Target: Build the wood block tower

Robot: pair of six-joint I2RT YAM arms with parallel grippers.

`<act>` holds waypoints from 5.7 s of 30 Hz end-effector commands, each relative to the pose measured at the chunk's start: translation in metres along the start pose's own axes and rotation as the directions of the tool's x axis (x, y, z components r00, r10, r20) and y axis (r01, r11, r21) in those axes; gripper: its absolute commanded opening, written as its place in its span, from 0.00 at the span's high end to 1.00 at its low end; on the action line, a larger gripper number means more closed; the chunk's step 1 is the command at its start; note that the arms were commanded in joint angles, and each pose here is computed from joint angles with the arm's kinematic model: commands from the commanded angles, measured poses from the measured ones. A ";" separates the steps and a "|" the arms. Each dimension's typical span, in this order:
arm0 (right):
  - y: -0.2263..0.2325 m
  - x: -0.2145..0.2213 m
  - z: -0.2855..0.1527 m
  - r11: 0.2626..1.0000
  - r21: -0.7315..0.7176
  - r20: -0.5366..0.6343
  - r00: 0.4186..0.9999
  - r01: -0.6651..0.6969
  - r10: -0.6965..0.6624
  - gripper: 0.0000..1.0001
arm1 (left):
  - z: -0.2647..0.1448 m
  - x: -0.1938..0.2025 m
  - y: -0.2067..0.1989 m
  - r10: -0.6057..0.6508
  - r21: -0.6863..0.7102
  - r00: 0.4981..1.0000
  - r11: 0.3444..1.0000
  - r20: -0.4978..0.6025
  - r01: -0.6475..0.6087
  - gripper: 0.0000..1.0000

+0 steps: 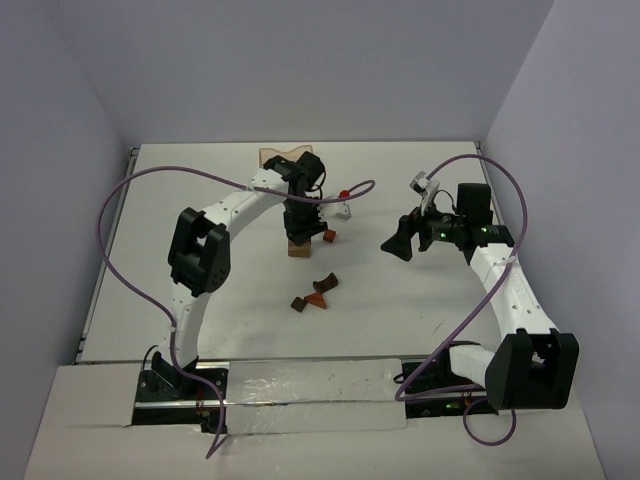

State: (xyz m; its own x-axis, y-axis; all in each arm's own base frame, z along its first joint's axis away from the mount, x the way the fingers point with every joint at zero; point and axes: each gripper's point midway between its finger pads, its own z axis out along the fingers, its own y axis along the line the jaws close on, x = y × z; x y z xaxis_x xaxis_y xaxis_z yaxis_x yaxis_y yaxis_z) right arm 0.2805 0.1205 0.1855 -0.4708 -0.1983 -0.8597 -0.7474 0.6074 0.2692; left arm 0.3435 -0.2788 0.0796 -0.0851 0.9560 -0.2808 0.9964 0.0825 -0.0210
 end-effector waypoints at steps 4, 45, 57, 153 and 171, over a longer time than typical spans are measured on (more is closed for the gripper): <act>0.000 -0.011 0.001 0.999 0.002 0.023 0.999 0.045 -0.045 0.00 | -0.003 -0.010 -0.003 0.022 0.013 0.999 1.000 0.028 -0.022 0.16; 0.089 0.047 0.110 0.792 -0.302 -0.279 0.745 0.531 -0.606 0.20 | -0.274 0.108 -0.011 -0.192 0.006 0.380 0.898 0.905 0.440 0.01; 0.055 0.062 0.151 0.647 -0.398 -0.329 0.557 0.651 -0.763 0.22 | -0.250 0.115 -0.029 -0.178 -0.015 0.431 0.914 0.885 0.407 0.01; 0.204 0.080 0.057 0.714 -0.665 -0.264 0.827 0.217 -0.497 0.94 | -0.197 0.080 -0.061 0.110 -0.401 0.750 0.890 0.652 0.219 0.01; 0.204 0.038 0.027 0.592 -0.769 -0.322 0.946 -0.242 -0.031 1.00 | -0.203 0.020 -0.112 0.613 -0.743 0.720 0.637 0.326 -0.206 0.01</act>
State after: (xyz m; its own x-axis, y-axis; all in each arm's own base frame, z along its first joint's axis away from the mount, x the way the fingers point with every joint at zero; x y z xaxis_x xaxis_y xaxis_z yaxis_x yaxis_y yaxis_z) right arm 0.1286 0.2589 0.1721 -0.5011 -0.5088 -0.7001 -0.7788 -0.0876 0.6211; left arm 0.2192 -0.2044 0.2711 0.4291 0.6100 -0.6661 0.7829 0.1165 0.6111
